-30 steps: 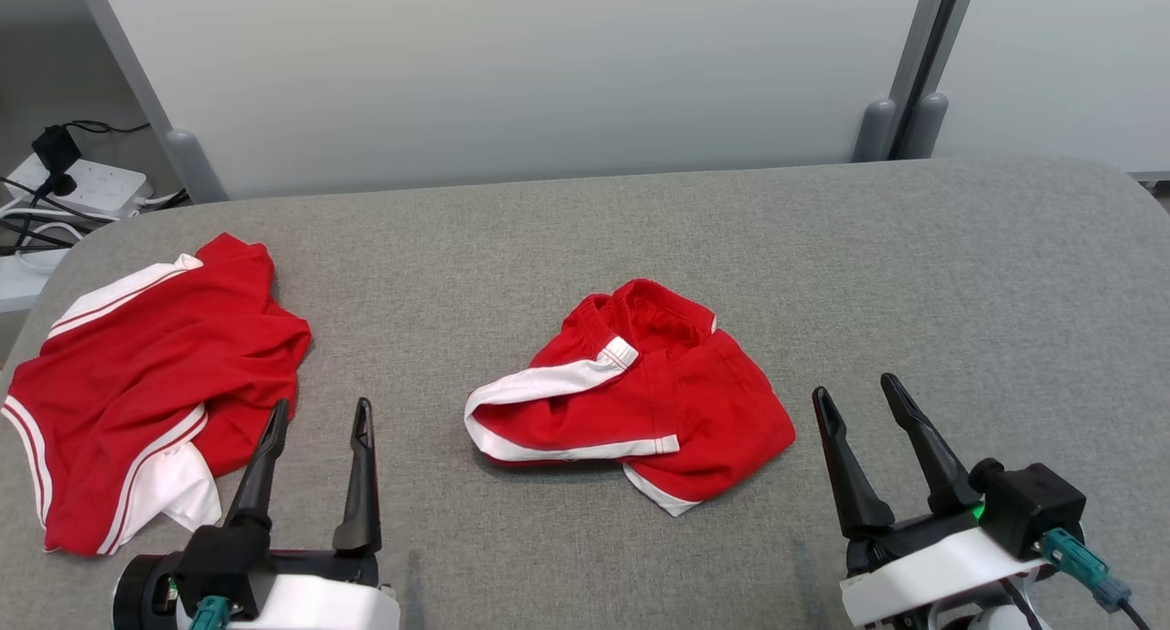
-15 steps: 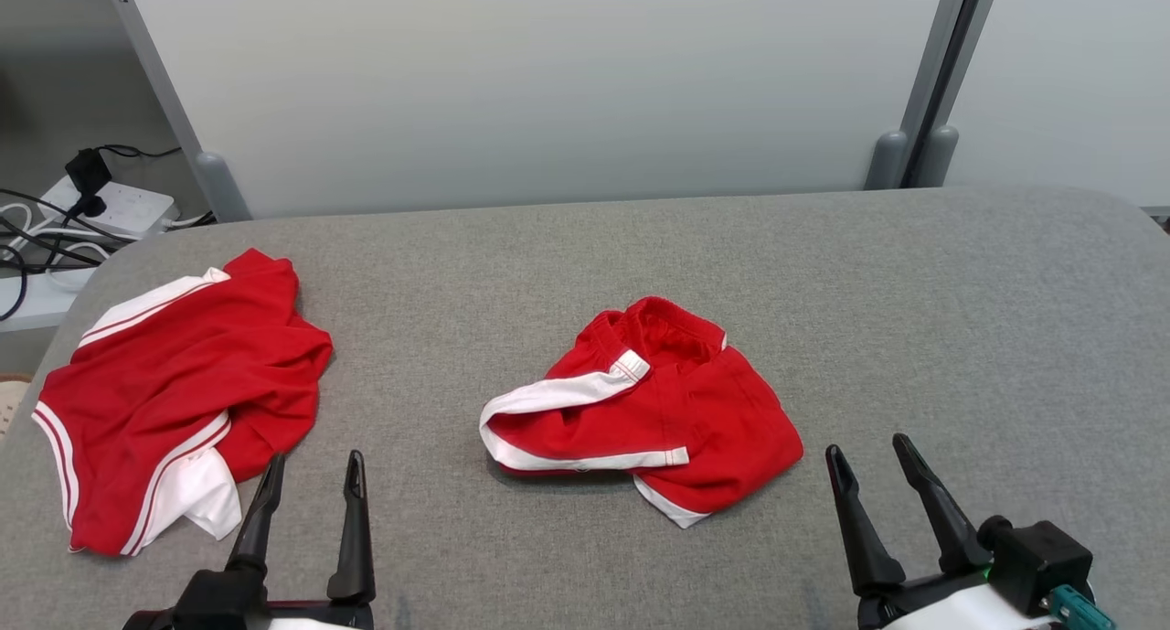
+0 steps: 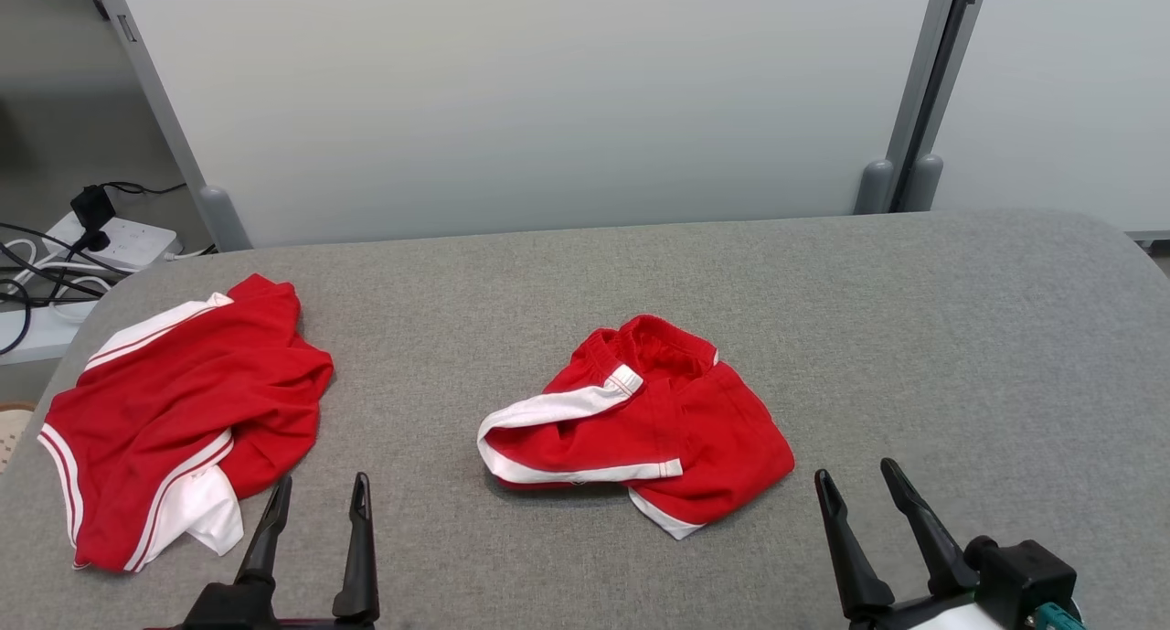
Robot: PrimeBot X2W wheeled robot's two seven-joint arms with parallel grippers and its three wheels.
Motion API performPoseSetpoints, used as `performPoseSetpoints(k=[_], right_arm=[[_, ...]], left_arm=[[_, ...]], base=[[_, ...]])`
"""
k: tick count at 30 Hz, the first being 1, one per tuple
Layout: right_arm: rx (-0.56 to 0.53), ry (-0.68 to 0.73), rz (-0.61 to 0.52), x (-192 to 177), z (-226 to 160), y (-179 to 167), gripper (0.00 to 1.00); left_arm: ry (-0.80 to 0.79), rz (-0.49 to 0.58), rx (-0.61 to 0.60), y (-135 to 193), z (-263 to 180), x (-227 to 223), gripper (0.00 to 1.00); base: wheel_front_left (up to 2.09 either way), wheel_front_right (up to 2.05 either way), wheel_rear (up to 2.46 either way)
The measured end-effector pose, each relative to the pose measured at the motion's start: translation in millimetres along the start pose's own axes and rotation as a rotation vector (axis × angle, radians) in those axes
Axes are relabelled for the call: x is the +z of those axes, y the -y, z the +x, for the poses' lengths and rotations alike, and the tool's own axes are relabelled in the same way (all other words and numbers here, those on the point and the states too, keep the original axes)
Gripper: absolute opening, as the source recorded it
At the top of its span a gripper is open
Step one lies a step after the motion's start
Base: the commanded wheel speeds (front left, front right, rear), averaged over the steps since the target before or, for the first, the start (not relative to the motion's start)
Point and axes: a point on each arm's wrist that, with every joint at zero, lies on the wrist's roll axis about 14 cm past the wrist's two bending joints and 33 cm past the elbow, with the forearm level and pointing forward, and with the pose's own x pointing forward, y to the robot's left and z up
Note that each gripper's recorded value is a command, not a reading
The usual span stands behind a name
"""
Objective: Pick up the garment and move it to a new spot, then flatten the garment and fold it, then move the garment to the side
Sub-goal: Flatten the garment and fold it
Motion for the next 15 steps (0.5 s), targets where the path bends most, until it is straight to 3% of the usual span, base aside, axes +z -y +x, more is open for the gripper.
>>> performPoseSetpoints(k=[15], right_arm=[[0.014,-0.048,0.014,-15.3,-0.5,-5.8,1.0]], left_arm=[[-0.032,0.014,-0.042,13.3,1.8,-10.5,1.0]], base=[[0.0,0.0,0.0]])
